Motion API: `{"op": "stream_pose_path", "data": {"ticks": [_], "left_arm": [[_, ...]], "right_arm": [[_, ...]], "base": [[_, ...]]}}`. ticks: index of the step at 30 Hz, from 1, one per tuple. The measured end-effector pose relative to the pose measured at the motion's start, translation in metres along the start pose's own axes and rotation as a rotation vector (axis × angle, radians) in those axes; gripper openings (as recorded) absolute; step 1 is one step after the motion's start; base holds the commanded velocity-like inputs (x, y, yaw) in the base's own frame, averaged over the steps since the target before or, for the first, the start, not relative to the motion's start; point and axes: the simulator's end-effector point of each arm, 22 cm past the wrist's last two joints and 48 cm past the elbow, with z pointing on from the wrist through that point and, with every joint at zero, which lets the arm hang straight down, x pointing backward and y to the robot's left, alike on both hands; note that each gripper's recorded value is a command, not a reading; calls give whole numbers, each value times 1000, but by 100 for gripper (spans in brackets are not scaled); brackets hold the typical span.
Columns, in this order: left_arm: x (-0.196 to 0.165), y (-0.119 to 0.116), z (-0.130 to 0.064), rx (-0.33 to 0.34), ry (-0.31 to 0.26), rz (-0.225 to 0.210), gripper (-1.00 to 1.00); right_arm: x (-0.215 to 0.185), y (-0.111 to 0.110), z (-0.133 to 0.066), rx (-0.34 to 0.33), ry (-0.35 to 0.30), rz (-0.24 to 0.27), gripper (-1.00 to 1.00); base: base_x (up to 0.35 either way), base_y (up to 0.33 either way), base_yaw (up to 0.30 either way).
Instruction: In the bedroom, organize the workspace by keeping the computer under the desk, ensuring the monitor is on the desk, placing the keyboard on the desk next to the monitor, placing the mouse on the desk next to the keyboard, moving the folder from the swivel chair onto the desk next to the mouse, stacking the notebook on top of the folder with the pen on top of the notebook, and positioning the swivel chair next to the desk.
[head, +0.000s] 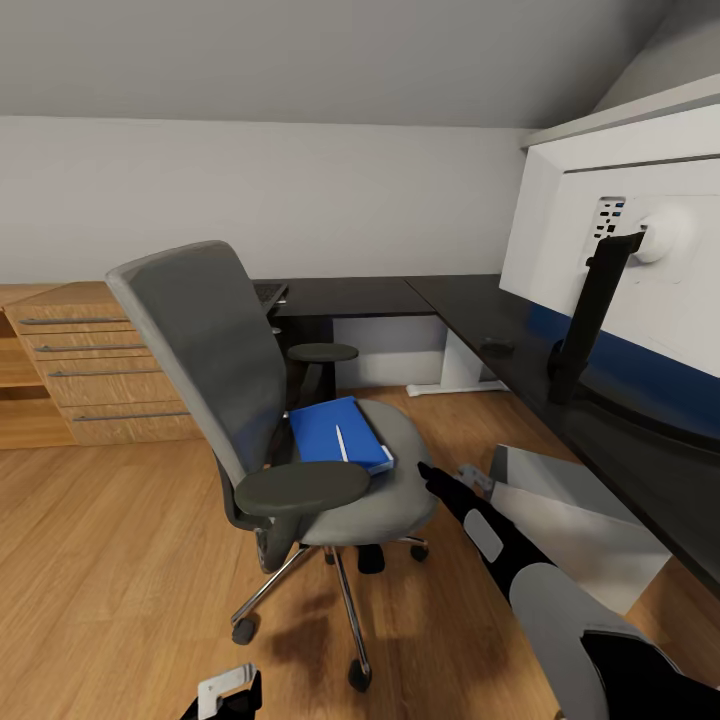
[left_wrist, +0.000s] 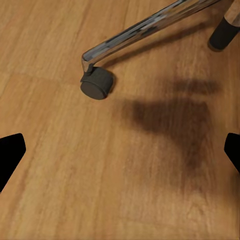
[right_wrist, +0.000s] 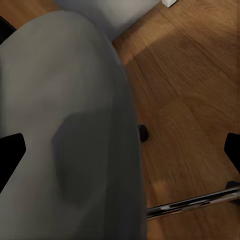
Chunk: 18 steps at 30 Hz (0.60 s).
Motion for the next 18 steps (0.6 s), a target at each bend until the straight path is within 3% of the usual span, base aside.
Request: {"op": "stream_pose_path", "data": {"ticks": [18], "left_arm": [[0, -2, 0, 2, 1, -1, 100]], "right_arm": [[-1, -2, 0, 2, 0, 2, 100]], "base": [[0, 0, 0]]}}
